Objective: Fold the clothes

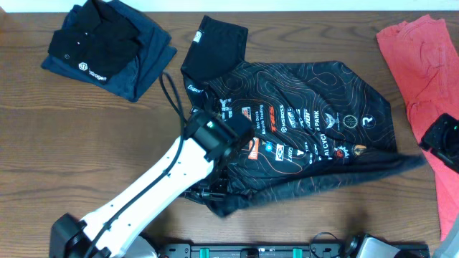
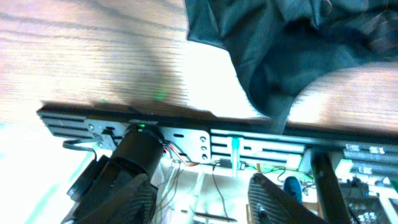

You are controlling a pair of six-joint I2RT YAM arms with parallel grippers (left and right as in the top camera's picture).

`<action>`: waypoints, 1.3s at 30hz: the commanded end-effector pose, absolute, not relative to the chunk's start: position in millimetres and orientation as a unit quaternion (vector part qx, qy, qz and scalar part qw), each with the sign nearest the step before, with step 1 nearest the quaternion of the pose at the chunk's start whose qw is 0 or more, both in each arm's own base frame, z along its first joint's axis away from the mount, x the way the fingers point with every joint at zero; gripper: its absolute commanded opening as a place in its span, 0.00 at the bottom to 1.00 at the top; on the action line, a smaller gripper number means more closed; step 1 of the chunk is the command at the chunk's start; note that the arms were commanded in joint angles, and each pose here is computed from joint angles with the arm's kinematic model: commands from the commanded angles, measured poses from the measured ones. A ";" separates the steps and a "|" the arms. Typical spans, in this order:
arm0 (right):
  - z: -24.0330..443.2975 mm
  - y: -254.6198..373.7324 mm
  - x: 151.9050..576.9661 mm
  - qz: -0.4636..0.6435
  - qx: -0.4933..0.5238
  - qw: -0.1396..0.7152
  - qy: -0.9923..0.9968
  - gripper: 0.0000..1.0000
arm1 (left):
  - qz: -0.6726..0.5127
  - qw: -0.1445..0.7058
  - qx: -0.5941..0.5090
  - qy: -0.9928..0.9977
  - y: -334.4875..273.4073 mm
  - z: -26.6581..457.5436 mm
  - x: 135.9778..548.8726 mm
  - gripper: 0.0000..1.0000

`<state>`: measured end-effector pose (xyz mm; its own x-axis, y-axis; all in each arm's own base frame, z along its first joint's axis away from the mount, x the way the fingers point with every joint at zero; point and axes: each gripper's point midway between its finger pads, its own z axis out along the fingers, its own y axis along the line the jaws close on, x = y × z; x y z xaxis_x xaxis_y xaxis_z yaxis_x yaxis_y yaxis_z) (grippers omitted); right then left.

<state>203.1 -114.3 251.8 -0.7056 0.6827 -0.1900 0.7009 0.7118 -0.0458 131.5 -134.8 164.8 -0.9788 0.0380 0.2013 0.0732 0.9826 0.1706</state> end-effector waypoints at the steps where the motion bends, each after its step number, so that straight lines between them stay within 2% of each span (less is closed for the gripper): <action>1: 251.4 -116.4 198.7 -0.066 0.378 0.080 0.920 0.79 | -0.095 0.124 -0.028 -0.987 -123.2 175.2 109.3 0.71; 2: 251.4 -116.5 199.1 -0.065 0.379 0.081 0.920 0.92 | -0.094 0.119 -0.029 -0.988 -122.5 176.0 110.0 0.73; 3: 251.6 -116.9 200.5 -0.065 0.379 0.084 0.919 0.99 | -0.096 0.108 -0.030 -0.989 -121.2 176.1 113.8 0.75; 6: 252.1 -114.5 207.9 -0.050 0.377 0.096 0.920 0.99 | -0.100 0.067 -0.031 -0.992 -121.1 173.5 130.9 0.78; 11: 252.7 -104.1 225.1 -0.006 0.348 0.120 0.930 0.99 | -0.074 -0.040 -0.028 -0.996 -136.3 167.5 185.2 0.77; 12: 252.7 -101.4 226.8 0.002 0.340 0.122 0.933 0.99 | -0.066 -0.059 -0.027 -0.996 -139.0 166.8 197.0 0.75; 15: 252.5 -96.5 227.8 0.011 0.325 0.120 0.938 0.94 | -0.037 -0.100 -0.018 -0.994 -146.0 163.2 233.8 0.61; 17: 252.2 -94.3 227.9 0.011 0.315 0.119 0.942 0.86 | -0.029 -0.114 -0.001 -0.993 -142.9 158.6 254.9 0.52; 19: 251.5 -92.6 227.3 0.011 0.309 0.116 0.944 0.84 | -0.030 -0.119 0.019 -0.992 -135.5 150.6 273.8 0.44; 24: 246.4 -90.4 227.0 0.016 0.308 0.109 0.945 0.85 | -0.039 -0.107 0.040 -0.993 -113.6 122.1 310.5 0.35; 29: 234.7 -90.3 227.8 0.019 0.309 0.100 0.946 0.85 | -0.029 -0.061 0.074 -0.995 -95.6 90.1 323.2 0.25; 33: 220.8 -89.0 229.8 0.025 0.308 0.092 0.946 0.85 | 0.030 -0.026 0.038 -0.998 -104.7 69.1 329.6 0.27; 39: 202.1 -87.3 233.7 0.035 0.308 0.086 0.947 0.85 | 0.074 -0.034 -0.004 -0.997 -117.9 54.1 346.0 0.47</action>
